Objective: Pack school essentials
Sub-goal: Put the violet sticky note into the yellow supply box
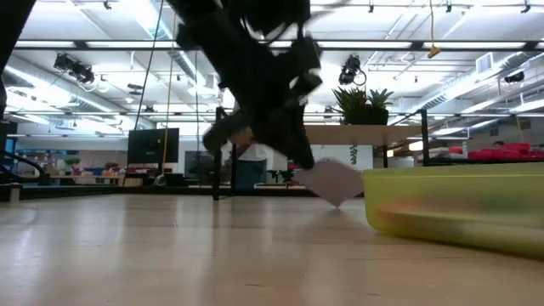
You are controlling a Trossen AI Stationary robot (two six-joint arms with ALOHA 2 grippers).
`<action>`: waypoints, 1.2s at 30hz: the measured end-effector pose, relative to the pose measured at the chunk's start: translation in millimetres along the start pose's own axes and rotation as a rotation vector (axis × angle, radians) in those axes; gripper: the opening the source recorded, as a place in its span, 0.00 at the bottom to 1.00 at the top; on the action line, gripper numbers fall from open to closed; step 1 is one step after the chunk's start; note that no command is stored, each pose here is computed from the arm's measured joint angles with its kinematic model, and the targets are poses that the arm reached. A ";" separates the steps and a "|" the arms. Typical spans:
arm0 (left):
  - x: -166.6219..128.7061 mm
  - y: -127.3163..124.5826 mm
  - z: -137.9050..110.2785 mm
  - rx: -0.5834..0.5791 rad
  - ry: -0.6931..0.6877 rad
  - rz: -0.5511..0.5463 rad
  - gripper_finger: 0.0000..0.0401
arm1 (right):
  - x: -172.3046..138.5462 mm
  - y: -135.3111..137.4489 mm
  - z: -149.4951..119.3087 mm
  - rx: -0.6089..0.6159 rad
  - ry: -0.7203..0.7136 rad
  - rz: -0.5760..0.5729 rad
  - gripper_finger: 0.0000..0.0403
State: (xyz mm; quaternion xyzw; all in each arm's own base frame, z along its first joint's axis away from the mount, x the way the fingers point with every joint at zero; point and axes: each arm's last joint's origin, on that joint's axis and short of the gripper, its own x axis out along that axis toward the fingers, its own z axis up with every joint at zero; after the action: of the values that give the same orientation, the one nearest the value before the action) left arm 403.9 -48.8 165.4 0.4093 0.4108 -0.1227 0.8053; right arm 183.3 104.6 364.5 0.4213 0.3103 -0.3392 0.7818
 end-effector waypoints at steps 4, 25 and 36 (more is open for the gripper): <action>-14.2 2.9 11.3 0.001 -0.062 0.039 0.00 | 0.0 -0.5 0.1 -0.004 -0.003 -0.004 0.31; -60.7 -26.7 80.7 0.089 -0.495 0.092 0.00 | 0.2 -3.2 1.7 -0.020 -0.033 -0.028 0.31; -20.9 -50.1 87.0 0.366 -0.548 0.125 0.00 | 0.1 -1.1 3.4 0.005 -0.101 -0.002 0.31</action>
State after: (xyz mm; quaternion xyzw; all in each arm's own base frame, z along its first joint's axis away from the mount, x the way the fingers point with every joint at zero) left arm 412.7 -149.6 181.8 0.5233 0.1244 -0.2501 0.8051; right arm 183.2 101.2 365.5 0.4054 0.2699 -0.3615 0.7950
